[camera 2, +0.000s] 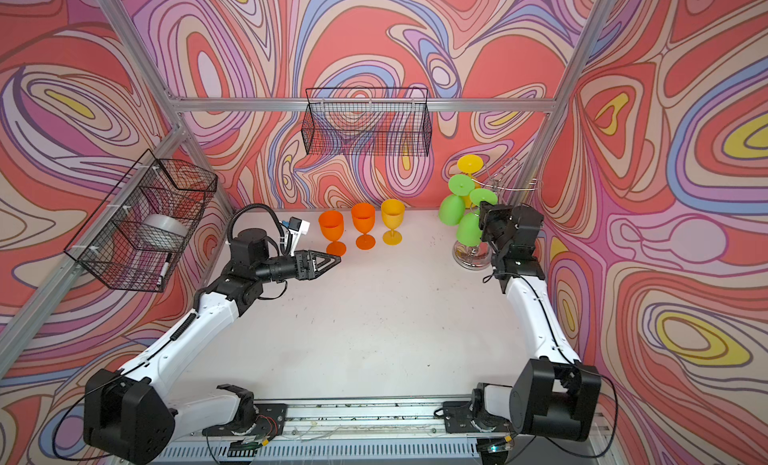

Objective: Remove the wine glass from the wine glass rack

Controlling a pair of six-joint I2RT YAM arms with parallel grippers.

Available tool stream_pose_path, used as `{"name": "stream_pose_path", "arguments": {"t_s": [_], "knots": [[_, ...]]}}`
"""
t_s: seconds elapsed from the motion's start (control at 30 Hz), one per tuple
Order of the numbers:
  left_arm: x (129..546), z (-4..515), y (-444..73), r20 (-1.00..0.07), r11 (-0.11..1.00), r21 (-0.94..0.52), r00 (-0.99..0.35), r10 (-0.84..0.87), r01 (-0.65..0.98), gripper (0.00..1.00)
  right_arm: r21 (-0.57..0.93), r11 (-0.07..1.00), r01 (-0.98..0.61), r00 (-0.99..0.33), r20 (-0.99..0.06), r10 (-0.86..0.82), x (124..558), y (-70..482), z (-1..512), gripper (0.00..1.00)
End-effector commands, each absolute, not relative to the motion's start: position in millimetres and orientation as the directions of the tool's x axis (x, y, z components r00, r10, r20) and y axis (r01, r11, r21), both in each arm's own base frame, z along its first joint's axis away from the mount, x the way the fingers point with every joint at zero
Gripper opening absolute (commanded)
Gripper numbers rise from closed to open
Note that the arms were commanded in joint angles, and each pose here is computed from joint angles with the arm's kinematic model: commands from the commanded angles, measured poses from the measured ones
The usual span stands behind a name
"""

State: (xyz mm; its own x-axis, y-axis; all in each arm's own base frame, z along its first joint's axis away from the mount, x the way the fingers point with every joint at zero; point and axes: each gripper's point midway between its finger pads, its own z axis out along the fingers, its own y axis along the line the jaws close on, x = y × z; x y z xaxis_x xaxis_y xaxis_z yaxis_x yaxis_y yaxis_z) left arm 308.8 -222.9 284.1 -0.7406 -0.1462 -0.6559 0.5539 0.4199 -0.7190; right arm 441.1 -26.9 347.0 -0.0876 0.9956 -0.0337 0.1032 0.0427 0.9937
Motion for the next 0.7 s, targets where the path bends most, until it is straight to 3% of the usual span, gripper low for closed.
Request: {"name": "stream_pose_path", "arguments": {"t_s": [0.0,0.67], "knots": [[308,289,-225,-0.672,0.416,-0.705,-0.728,-0.135,0.574,0.93,0.997,0.067,0.03,-0.012,-0.067,0.998,432,-44,369,0.0],[309,289,-225,-0.673,0.416,-0.705,-0.727,-0.137,0.574,0.93,0.998,0.06,0.023,0.039,-0.061,0.997,411,-50,367,0.0]]}}
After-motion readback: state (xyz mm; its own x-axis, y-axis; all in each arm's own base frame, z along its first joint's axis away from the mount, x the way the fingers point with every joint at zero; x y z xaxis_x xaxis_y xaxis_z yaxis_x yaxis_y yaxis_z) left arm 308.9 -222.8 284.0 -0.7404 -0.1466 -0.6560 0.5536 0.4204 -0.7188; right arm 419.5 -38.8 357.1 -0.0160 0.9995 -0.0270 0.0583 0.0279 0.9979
